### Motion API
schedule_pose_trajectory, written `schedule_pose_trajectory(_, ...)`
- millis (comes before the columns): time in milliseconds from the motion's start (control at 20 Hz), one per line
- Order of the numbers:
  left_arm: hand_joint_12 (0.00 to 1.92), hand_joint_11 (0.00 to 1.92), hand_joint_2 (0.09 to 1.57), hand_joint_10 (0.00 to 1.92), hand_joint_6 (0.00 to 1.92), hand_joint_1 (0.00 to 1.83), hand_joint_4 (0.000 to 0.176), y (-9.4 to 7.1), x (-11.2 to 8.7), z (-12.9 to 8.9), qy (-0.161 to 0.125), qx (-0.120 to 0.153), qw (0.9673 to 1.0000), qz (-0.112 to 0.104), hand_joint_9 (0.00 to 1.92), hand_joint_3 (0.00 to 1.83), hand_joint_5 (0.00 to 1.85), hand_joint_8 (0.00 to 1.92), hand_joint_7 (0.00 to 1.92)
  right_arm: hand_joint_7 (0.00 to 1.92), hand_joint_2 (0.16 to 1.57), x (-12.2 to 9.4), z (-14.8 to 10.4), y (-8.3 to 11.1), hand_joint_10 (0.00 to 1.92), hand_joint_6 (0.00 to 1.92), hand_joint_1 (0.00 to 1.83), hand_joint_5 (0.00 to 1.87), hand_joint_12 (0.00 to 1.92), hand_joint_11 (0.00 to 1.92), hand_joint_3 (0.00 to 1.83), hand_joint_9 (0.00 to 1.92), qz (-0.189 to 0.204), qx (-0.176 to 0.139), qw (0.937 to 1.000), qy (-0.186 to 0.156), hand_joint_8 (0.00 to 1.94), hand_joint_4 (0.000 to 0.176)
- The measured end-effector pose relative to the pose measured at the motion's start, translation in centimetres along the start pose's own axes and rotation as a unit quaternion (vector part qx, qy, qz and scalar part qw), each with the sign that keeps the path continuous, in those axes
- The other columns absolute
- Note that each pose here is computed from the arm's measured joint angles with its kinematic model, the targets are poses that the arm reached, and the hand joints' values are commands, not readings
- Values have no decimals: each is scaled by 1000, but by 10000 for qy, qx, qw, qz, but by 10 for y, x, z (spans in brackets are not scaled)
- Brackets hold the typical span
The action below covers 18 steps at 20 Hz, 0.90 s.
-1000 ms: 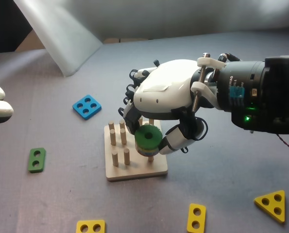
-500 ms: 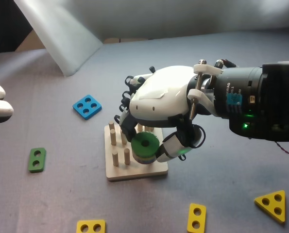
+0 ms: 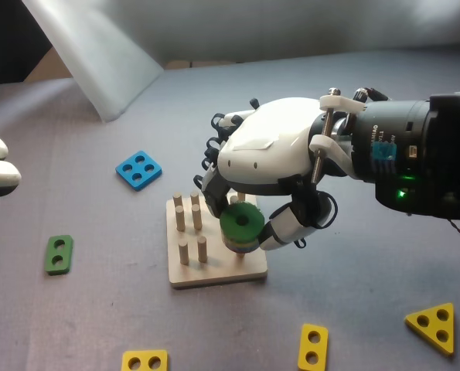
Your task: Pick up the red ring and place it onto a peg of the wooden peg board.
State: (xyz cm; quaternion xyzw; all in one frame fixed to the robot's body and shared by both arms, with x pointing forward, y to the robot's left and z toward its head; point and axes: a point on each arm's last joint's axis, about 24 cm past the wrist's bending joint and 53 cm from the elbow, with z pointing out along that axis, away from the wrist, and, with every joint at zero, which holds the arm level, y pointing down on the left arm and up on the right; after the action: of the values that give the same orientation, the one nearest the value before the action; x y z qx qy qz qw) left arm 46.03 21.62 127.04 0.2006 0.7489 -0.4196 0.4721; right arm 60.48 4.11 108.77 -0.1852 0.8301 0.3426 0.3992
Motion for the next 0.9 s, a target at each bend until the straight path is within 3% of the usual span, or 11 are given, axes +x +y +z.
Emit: schedule_pose_trajectory(900, 620, 0, 1278, 0, 0, 93, 0, 1, 0, 0, -3, -7, 10000, 1, 330, 1, 395, 0, 399, 625, 1156, 9, 1, -3, 7, 1142, 1134, 887, 1065, 0, 0, 439, -48, 26, 9999, 87, 5, 0)
